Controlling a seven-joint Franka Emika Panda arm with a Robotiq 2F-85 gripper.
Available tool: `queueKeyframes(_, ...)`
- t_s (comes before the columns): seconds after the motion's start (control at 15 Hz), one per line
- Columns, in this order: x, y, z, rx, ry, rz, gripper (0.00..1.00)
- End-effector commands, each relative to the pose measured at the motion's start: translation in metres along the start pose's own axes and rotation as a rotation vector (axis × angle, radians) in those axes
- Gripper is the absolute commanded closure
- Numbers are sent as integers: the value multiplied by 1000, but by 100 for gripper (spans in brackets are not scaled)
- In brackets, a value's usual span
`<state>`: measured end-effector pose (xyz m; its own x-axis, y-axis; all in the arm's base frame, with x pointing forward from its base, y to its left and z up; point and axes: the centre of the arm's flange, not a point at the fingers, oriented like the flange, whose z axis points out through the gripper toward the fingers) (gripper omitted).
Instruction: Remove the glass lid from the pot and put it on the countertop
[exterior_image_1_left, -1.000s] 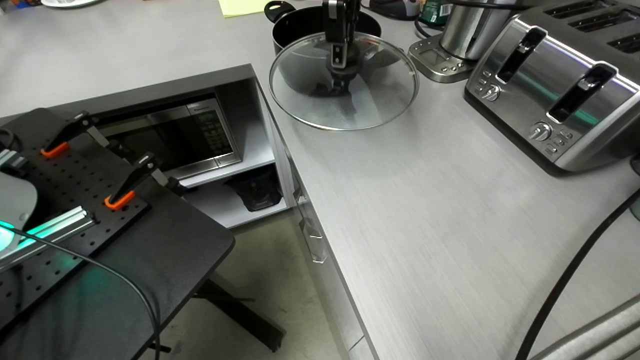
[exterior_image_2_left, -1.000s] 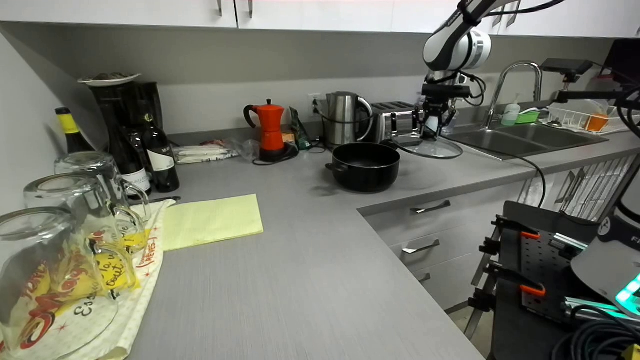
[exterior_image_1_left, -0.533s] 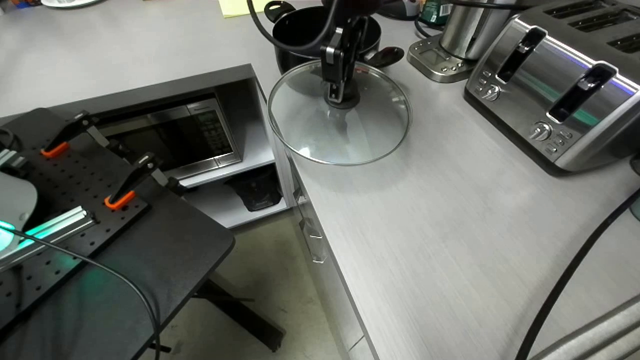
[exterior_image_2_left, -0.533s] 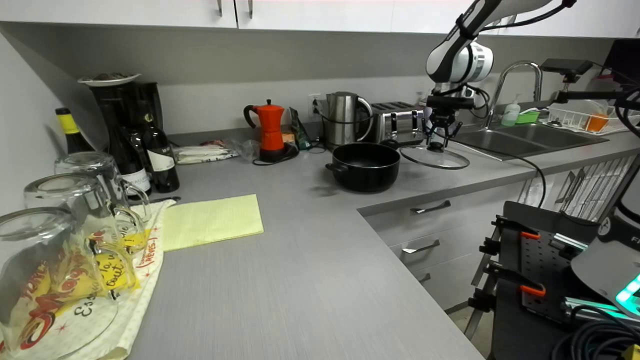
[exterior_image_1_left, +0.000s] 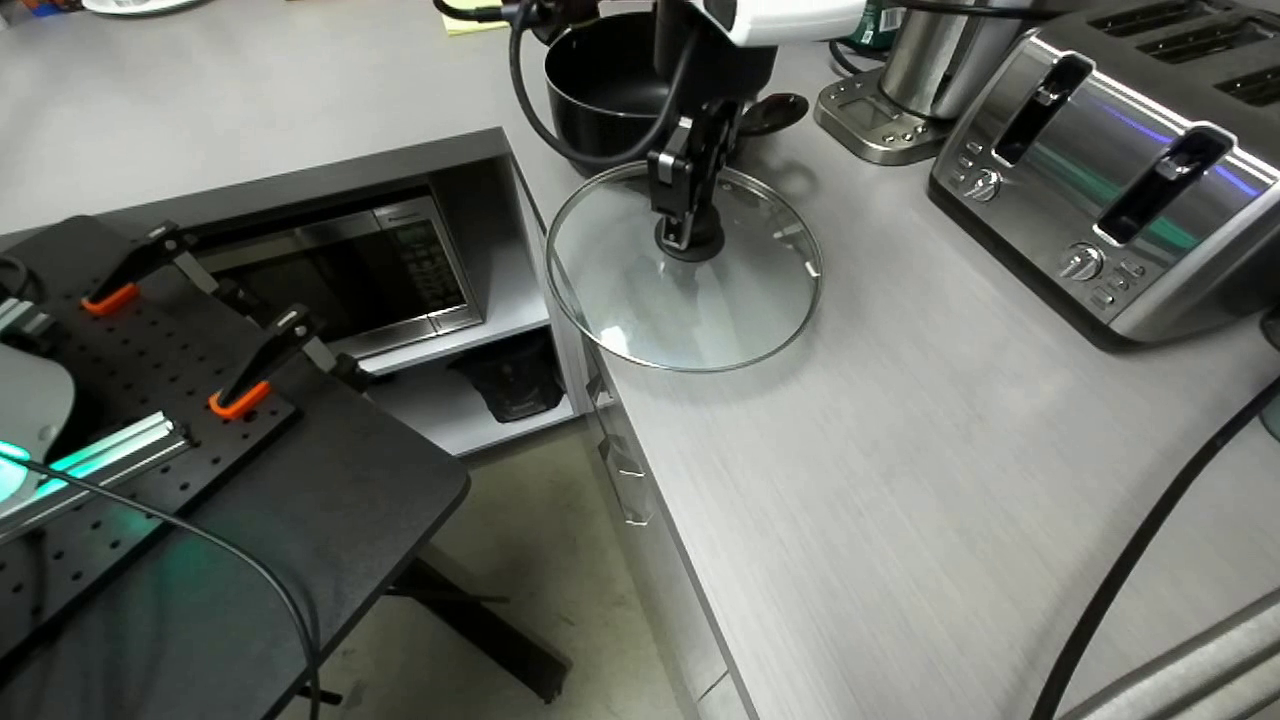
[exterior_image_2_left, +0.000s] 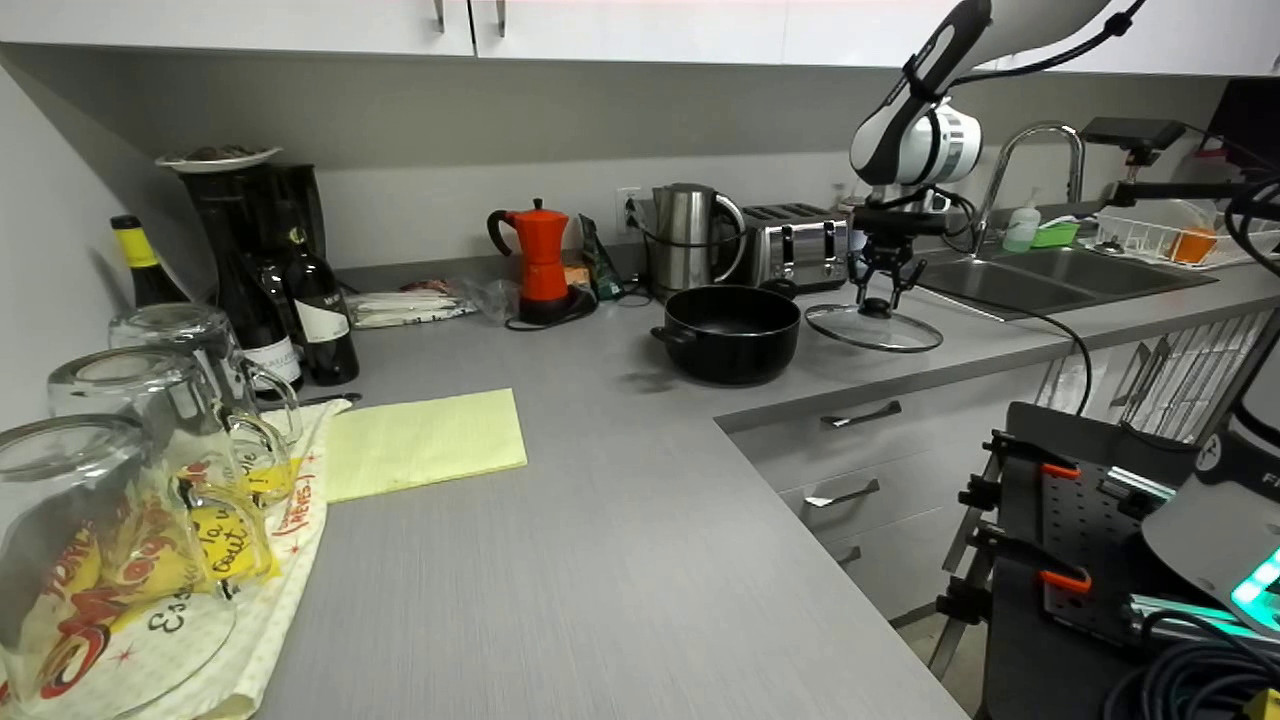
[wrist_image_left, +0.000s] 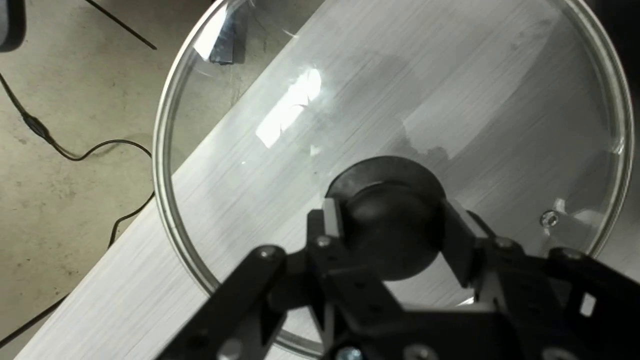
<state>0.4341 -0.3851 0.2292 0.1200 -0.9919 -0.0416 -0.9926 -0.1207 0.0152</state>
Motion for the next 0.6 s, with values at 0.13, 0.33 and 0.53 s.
queueKeyframes(0.13,19,-16,2,25,82,47,75)
queueKeyframes(0.33,20,-25,10,10,97,46,75)
queueKeyframes(0.53,20,-34,20,-10,99,48,75)
